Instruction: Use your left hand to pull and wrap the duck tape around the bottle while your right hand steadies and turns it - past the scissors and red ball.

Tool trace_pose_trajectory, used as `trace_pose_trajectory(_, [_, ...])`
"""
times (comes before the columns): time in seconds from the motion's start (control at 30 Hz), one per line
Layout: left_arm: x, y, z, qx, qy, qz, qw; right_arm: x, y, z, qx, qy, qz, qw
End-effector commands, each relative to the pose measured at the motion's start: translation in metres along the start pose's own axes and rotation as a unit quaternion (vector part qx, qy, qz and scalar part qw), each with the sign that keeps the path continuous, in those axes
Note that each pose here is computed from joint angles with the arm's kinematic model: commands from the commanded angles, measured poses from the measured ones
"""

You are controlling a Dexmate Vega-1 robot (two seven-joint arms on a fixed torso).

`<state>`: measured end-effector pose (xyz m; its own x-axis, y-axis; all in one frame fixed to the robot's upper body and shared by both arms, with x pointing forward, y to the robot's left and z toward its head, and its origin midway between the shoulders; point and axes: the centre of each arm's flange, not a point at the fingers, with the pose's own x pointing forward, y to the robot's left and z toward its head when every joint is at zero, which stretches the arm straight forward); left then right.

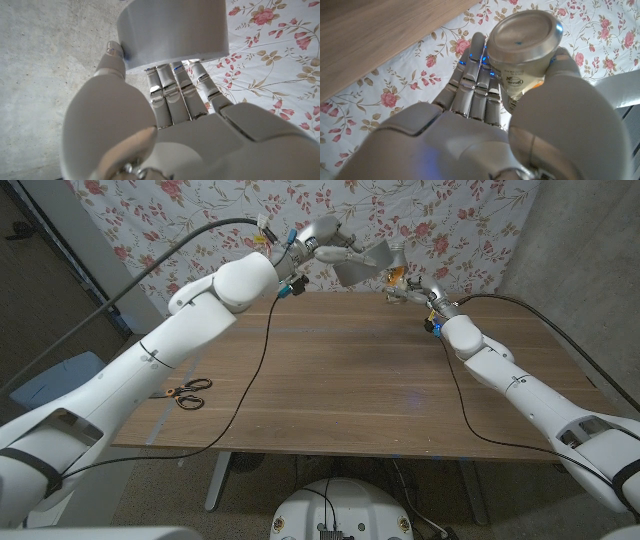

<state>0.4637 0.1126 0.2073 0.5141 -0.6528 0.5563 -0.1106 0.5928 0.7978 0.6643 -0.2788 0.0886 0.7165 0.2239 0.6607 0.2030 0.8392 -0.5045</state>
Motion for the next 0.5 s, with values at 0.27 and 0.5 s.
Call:
trace_pose_trajectory(0.27, [0.019,0.021,-0.008,0.056,-0.004,-0.087,0.995,-0.009,-0.027,-0.022,0.089,-0.001,0.021,0.9958])
trace_pose_trajectory(0.5, [0.019,0.021,-0.001,0.149,0.053,-0.056,0.986,-0.013,-0.032,-0.028,0.113,-0.002,0.016,0.9935])
